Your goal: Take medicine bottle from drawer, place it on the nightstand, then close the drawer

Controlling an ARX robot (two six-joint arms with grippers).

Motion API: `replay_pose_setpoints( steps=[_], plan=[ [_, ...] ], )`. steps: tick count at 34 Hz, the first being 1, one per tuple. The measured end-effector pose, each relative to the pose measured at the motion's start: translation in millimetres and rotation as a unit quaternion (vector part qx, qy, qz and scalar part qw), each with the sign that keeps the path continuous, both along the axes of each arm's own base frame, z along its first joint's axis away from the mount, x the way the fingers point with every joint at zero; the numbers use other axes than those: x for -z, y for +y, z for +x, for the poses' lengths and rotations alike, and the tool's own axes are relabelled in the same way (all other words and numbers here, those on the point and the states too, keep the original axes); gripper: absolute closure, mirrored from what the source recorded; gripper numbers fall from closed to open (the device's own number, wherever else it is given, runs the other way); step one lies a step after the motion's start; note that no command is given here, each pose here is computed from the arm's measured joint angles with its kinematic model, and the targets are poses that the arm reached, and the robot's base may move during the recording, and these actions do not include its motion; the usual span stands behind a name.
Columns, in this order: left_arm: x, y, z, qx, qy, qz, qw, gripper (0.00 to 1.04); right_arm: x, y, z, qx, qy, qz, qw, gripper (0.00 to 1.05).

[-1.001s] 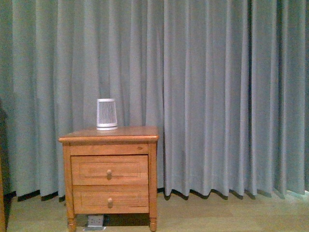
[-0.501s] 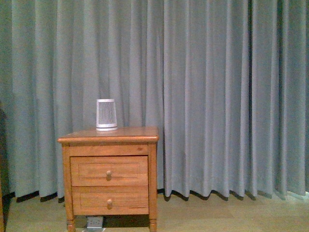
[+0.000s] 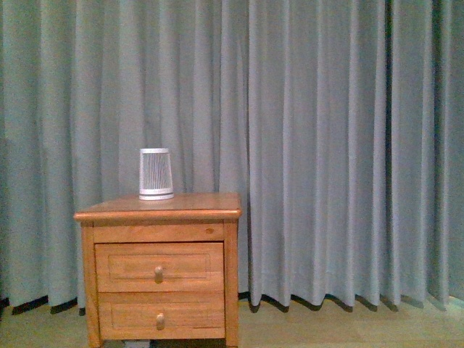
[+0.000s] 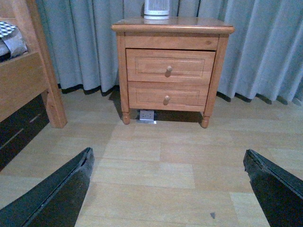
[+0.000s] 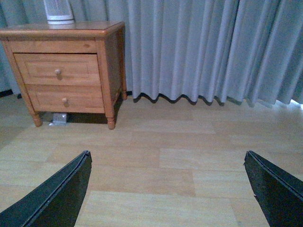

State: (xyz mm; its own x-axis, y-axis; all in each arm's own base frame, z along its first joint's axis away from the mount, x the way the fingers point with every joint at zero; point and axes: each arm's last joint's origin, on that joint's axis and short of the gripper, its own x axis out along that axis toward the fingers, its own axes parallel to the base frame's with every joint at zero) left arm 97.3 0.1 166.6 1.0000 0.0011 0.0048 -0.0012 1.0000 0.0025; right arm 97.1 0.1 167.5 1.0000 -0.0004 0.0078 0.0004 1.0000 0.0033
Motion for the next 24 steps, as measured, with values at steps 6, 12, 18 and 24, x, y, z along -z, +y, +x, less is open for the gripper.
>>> replay_pose_setpoints(
  steps=[6,12,18,24],
  plan=[
    [0.0,0.0,0.0,0.0,0.0,0.0,1.0,0.07,0.0,0.0,0.0,0.0,0.0,0.0,1.0,0.07],
    [0.0,0.0,0.0,0.0,0.0,0.0,1.0,0.07,0.0,0.0,0.0,0.0,0.0,0.0,1.0,0.07],
    [0.0,0.0,0.0,0.0,0.0,0.0,1.0,0.07,0.0,0.0,0.0,0.0,0.0,0.0,1.0,0.07],
    [0.0,0.0,0.0,0.0,0.0,0.0,1.0,0.07,0.0,0.0,0.0,0.0,0.0,0.0,1.0,0.07]
  ],
)
